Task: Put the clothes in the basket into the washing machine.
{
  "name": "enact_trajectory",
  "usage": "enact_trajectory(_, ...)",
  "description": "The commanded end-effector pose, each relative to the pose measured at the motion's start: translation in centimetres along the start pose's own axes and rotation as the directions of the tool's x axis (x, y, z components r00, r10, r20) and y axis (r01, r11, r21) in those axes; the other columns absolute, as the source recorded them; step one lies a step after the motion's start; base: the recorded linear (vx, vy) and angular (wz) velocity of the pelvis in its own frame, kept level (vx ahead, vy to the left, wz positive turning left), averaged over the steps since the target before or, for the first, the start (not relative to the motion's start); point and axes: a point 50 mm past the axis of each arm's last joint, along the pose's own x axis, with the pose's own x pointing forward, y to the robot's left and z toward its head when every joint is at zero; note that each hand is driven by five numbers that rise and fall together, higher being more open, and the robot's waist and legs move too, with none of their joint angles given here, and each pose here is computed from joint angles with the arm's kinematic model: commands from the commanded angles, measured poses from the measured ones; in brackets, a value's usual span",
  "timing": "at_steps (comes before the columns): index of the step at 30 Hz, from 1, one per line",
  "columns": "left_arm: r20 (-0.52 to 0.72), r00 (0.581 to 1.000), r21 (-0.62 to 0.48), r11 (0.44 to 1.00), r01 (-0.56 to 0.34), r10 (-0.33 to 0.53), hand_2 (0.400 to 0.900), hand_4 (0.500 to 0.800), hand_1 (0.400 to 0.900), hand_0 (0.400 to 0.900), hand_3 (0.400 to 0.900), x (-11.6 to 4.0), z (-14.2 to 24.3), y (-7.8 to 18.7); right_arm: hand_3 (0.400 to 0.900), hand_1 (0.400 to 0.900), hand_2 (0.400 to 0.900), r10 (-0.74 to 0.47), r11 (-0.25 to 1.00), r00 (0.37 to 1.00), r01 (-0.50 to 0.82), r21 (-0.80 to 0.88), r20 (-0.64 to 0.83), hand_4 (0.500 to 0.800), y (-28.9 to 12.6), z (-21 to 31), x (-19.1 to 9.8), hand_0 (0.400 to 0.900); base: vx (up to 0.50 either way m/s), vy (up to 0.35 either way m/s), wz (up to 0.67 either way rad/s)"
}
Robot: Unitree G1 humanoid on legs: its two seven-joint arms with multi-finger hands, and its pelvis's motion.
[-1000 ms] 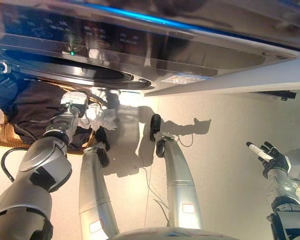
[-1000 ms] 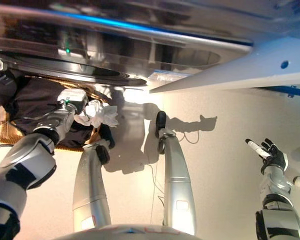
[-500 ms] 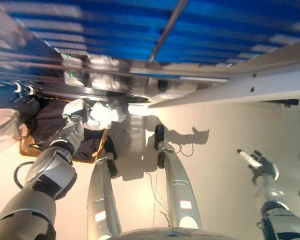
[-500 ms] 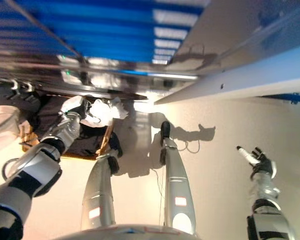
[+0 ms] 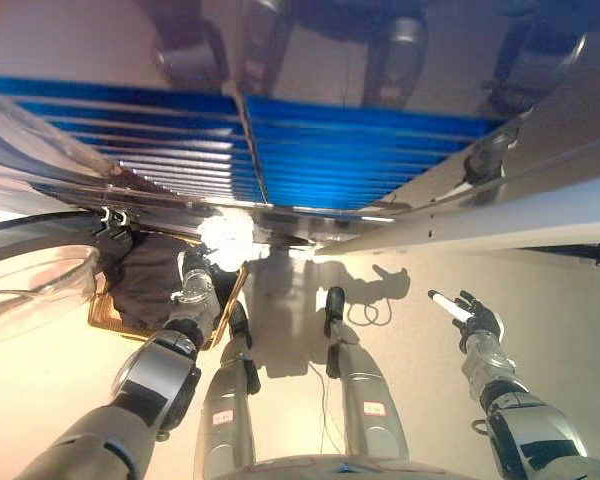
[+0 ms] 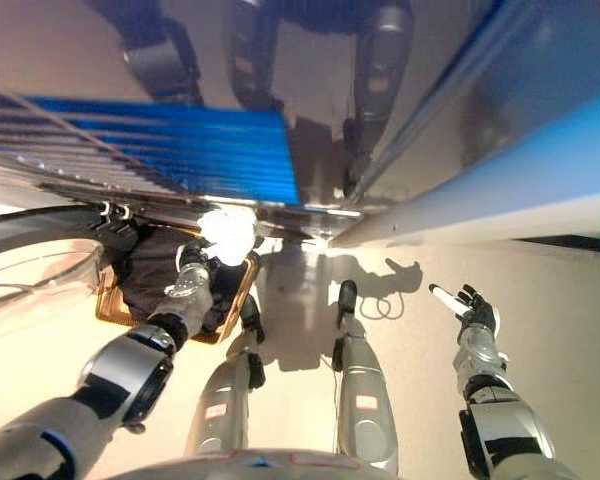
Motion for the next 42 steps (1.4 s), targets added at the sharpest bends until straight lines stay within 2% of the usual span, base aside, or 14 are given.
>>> enact_trajectory(1, 0.171, 0.981, -0.343, 0.939, -0.025, 0.089, 0.4, 0.5, 0.4, 0.4, 0.4, 0.3, 5.3, -0.5, 0.9, 0.9, 0.9, -0.105, 0.992, 0.994, 0.105, -0.07, 0.005, 0.8, -2.2, -0.2, 0.1, 0.9, 0.043, -0.01, -0.1)
enact_trajectory(7, 0.182, 0.978, -0.615, 0.788, 0.032, 0.103, 0.4, 0.5, 0.4, 0.4, 0.4, 0.1, 7.1, -1.4, 0.9, 0.9, 0.9, -0.111, 0.991, 0.993, 0.108, -0.076, -0.039, 0.8, -1.9, -1.3, -0.1, 0.9, 0.044, -0.007, -0.12)
enact_trajectory(11, 0.23, 0.971, -0.664, 0.74, 0.104, 0.07, 0.4, 0.5, 0.4, 0.4, 0.4, 0.1, 9.0, -1.9, 0.9, 0.9, 0.9, -0.113, 0.991, 0.992, 0.108, -0.084, -0.056, 0.8, -2.6, -1.7, -0.2, 0.9, 0.022, -0.006, -0.18)
enact_trajectory(15, 0.25, 0.968, -0.657, 0.731, 0.185, -0.02, 0.408, 0.505, 0.408, 0.408, 0.408, 0.4, 9.6, -2.0, 0.9, 0.9, 0.9, -0.122, 0.989, 0.988, 0.112, -0.1, -0.095, 0.8, -4.7, -2.7, -0.5, 0.9, 0.032, 0.002, -0.19)
enact_trajectory(16, 0.275, 0.961, -0.646, 0.733, 0.214, -0.037, 0.527, 0.576, 0.527, 0.527, 0.527, 0.3, 10.0, -2.1, 0.9, 0.9, 0.9, -0.126, 0.988, 0.987, 0.115, -0.104, -0.101, 0.8, -5.2, -2.9, -0.5, 0.9, 0.039, 0.005, -0.14)
enact_trajectory(17, 0.282, 0.957, -0.639, 0.732, 0.237, -0.064, 0.571, 0.602, 0.571, 0.571, 0.571, 0.3, 9.8, -2.3, 0.9, 0.9, 0.9, -0.126, 0.988, 0.987, 0.116, -0.102, -0.102, 0.8, -5.6, -3.0, -0.6, 0.9, 0.036, 0.007, -0.11)
enact_trajectory(18, 0.291, 0.953, -0.642, 0.72, 0.262, -0.087, 0.576, 0.606, 0.576, 0.576, 0.576, 0.3, 9.7, -2.4, 0.9, 0.9, 0.9, -0.128, 0.988, 0.986, 0.117, -0.101, -0.105, 0.8, -6.1, -3.2, -0.7, 0.9, 0.035, 0.006, -0.09)
enact_trajectory(19, 0.297, 0.949, -0.633, 0.723, 0.278, -0.105, 0.9, 0.8, 0.9, 0.9, 0.9, 0.3, 9.4, -2.3, 0.9, 0.9, 0.9, -0.129, 0.988, 0.986, 0.118, -0.099, -0.107, 0.8, -6.5, -3.2, -0.7, 0.9, 0.035, 0.015, -0.08)
enact_trajectory(22, 0.279, 0.953, -0.602, 0.751, 0.27, -0.119, 0.9, 0.8, 0.9, 0.9, 0.9, 0.6, 8.3, -1.4, 0.9, 0.9, 0.9, -0.129, 0.989, 0.984, 0.118, -0.094, -0.123, 0.8, -7.3, -3.6, -0.9, 0.9, 0.045, 0.009, -0.03)
enact_trajectory(31, 0.196, 0.981, -0.507, 0.856, 0.098, 0.003, 0.9, 0.8, 0.9, 0.9, 0.9, 1.0, 6.0, 1.7, 0.9, 0.9, 0.9, -0.12, 0.989, 0.986, 0.108, -0.105, -0.115, 0.8, -6.7, -3.5, -0.8, 0.9, 0.049, 0.009, 0.06)
enact_trajectory(32, 0.189, 0.981, -0.446, 0.894, 0.053, 0.036, 0.9, 0.8, 0.9, 0.9, 0.9, 1.1, 5.6, 2.5, 0.9, 0.9, 0.9, -0.117, 0.988, 0.987, 0.104, -0.113, -0.111, 0.8, -6.3, -3.5, -0.8, 0.9, 0.04, 0.009, 0.09)
enact_trajectory(35, 0.133, 0.988, -0.324, 0.946, -0.027, 0.074, 0.9, 0.8, 0.9, 0.9, 0.9, 1.1, 3.6, 4.4, 0.9, 0.9, 0.9, -0.11, 0.988, 0.987, 0.096, -0.118, -0.121, 0.8, -6.3, -4.0, -1.0, 0.9, 0.044, 0.002, 0.09)
enact_trajectory(37, 0.087, 0.991, -0.188, 0.979, -0.084, 0.102, 0.9, 0.8, 0.9, 0.9, 0.9, 0.9, 1.9, 6.2, 0.9, 0.9, 0.9, -0.103, 0.988, 0.987, 0.088, -0.123, -0.125, 0.8, -6.3, -4.2, -1.0, 0.9, 0.05, 0.013, 0.03)
enact_trajectory(42, -0.05, 0.985, -0.012, 0.986, -0.168, 0.167, 0.9, 0.8, 0.9, 0.9, 0.9, -0.4, -3.5, 10.1, 0.9, 0.9, 0.9, -0.088, 0.991, 0.985, 0.071, -0.116, -0.148, 0.8, -6.4, -5.1, -1.4, 0.9, 0.053, 0.001, 0.08)
